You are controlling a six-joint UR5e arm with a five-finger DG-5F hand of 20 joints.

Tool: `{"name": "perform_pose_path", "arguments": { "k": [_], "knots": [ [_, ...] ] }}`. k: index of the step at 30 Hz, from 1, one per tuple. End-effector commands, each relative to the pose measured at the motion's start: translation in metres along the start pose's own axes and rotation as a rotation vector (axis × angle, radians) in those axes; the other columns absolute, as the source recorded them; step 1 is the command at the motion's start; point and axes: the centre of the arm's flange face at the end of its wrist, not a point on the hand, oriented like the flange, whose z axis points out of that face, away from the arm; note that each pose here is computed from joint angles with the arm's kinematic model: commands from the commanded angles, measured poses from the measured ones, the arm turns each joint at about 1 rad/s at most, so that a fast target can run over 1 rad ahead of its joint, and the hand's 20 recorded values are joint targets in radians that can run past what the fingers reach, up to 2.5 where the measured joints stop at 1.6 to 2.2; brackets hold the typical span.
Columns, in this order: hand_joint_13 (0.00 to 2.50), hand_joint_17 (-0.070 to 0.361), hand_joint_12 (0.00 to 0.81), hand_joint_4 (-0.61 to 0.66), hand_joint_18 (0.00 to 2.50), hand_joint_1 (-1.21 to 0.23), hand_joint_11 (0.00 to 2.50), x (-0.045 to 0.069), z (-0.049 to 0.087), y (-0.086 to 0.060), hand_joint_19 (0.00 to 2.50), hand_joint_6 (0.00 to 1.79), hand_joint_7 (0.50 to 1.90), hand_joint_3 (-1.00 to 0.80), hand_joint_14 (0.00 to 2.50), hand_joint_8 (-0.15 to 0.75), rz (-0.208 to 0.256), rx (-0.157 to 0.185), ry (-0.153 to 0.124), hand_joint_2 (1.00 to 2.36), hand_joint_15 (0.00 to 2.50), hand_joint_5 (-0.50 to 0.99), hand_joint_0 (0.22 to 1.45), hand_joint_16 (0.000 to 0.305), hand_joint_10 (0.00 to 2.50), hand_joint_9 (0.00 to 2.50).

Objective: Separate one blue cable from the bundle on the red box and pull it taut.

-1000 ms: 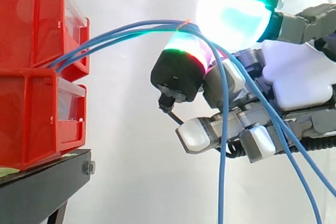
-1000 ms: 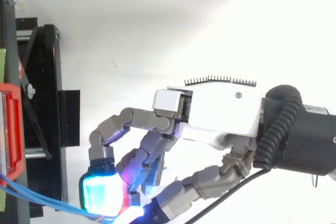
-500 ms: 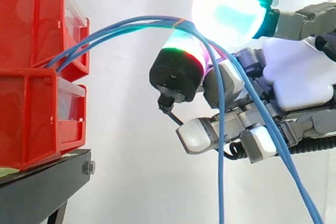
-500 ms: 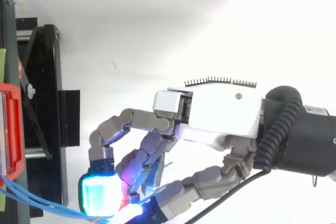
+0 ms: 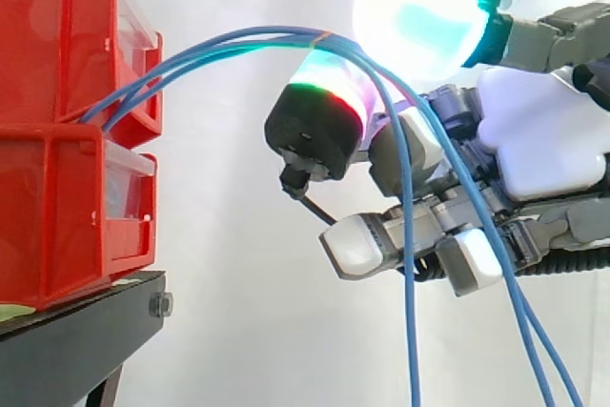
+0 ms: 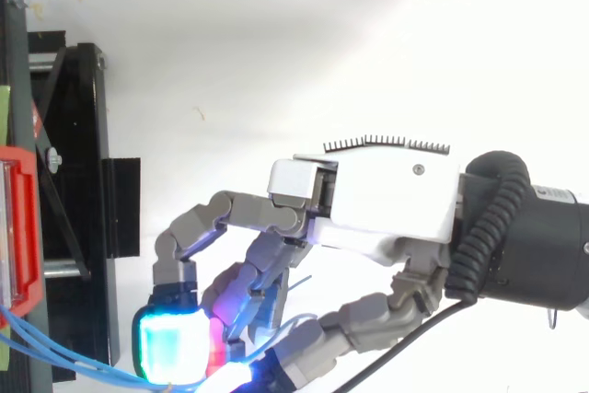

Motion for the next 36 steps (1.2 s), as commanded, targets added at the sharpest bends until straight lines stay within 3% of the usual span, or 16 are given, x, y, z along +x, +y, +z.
{"name": "perform_pose_path", "arguments": {
  "k": [1,6,10,13,22,36],
  "knots": [
    [0.84,0.092,0.362,0.13,1.05,-0.85,0.79,-0.0006,0.0000,0.0002,0.55,0.87,1.11,-0.50,0.01,0.380,0.000,0.000,-0.001,1.00,0.40,-0.16,0.69,0.041,0.02,1.05],
    [0.86,0.094,0.360,0.13,1.07,-0.79,0.78,0.0007,-0.0002,0.0000,0.55,0.86,1.15,-0.50,0.01,0.383,0.000,0.000,0.002,1.00,0.40,-0.15,0.65,0.042,0.02,1.08],
    [0.88,0.092,0.354,0.02,1.07,-0.81,0.75,-0.0004,0.0000,0.0002,0.57,0.84,1.23,-0.41,0.01,0.353,0.000,0.000,0.000,1.01,0.41,-0.13,0.63,0.041,0.02,1.15],
    [0.89,0.092,0.352,-0.02,1.07,-0.80,0.70,-0.0004,0.0000,0.0002,0.58,0.83,1.19,-0.38,0.01,0.329,0.000,0.000,0.000,1.01,0.40,-0.12,0.61,0.041,0.02,1.17],
    [0.88,0.094,0.356,-0.01,1.06,-0.67,0.69,-0.0016,0.0006,-0.0007,0.60,0.76,1.24,-0.35,0.01,0.328,0.000,0.001,-0.002,1.01,0.41,-0.10,0.58,0.042,0.02,1.18],
    [0.88,0.093,0.355,-0.01,1.05,-0.65,0.68,-0.0028,0.0007,-0.0007,0.61,0.73,1.22,-0.35,0.01,0.333,-0.001,0.002,-0.004,1.01,0.41,-0.09,0.59,0.041,0.01,1.18]
  ]
}}
